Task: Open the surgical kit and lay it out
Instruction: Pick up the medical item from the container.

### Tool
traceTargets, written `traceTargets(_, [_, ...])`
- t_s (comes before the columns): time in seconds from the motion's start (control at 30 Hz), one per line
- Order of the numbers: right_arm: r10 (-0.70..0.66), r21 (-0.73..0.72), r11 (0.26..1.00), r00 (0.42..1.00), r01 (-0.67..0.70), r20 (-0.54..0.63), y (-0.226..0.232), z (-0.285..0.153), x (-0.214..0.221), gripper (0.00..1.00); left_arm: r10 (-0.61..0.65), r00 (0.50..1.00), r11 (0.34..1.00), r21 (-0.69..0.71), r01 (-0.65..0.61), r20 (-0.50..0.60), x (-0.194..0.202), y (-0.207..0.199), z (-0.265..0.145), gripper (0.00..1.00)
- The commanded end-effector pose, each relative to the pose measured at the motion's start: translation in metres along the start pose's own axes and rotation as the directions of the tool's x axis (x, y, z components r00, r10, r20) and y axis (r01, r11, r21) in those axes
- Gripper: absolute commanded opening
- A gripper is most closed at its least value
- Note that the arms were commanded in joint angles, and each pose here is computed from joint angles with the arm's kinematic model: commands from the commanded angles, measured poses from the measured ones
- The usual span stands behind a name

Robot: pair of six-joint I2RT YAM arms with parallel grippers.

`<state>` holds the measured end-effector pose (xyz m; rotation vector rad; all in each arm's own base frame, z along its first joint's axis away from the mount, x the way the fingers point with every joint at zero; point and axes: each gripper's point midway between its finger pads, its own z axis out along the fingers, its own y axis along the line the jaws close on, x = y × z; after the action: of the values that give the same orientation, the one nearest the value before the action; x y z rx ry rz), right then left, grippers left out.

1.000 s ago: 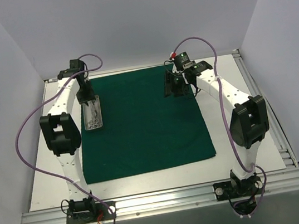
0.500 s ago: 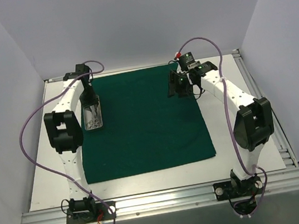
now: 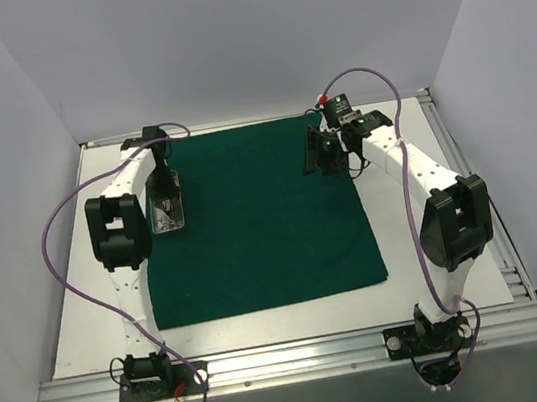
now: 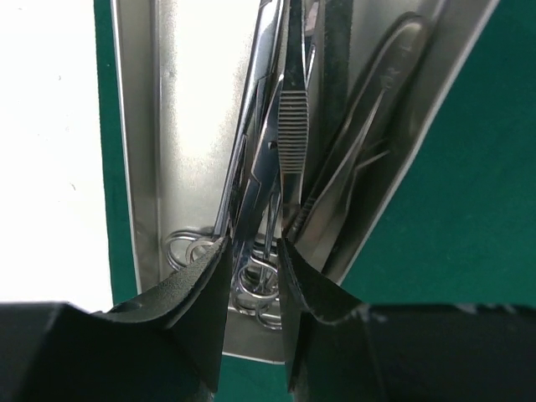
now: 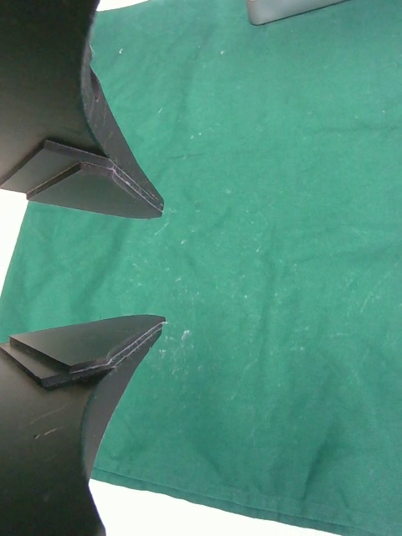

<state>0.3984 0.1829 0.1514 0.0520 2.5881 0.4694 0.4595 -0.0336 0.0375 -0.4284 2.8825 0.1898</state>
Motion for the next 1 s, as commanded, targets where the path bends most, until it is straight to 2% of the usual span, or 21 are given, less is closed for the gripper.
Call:
traceTargets(0.0, [0.004, -0.011, 1.000, 1.000, -0.004, 0.028, 0.000, -0.019, -0.005, 0.50, -0.026, 1.000, 0.999, -0.026, 0.027, 0.009, -0.006, 0.007, 0.003, 0.37])
traceTargets(0.23, [0.006, -0.013, 1.000, 1.000, -0.006, 0.023, 0.000, -0.019, -0.004, 0.50, -0.025, 1.000, 0.999, -0.029, 0.025, -0.005, -0.004, 0.012, 0.014, 0.36])
traceTargets(0.57, [0.012, -0.014, 1.000, 1.000, -0.012, 0.024, 0.000, -0.017, -0.005, 0.50, -0.012, 1.000, 1.000, 0.008, 0.012, -0.009, -0.003, 0.007, 0.016, 0.16])
traceTargets(0.77, [0.013, -0.021, 1.000, 0.999, -0.013, 0.032, 0.001, -0.018, -0.007, 0.50, -0.010, 1.000, 1.000, 0.016, 0.010, 0.021, -0.010, 0.011, -0.007, 0.02])
traceTargets(0.97, [0.017, -0.036, 0.999, 0.999, -0.015, 0.037, 0.004, -0.019, -0.006, 0.50, -0.014, 0.999, 0.999, 0.034, 0.013, 0.029, -0.011, 0.012, -0.031, 0.02])
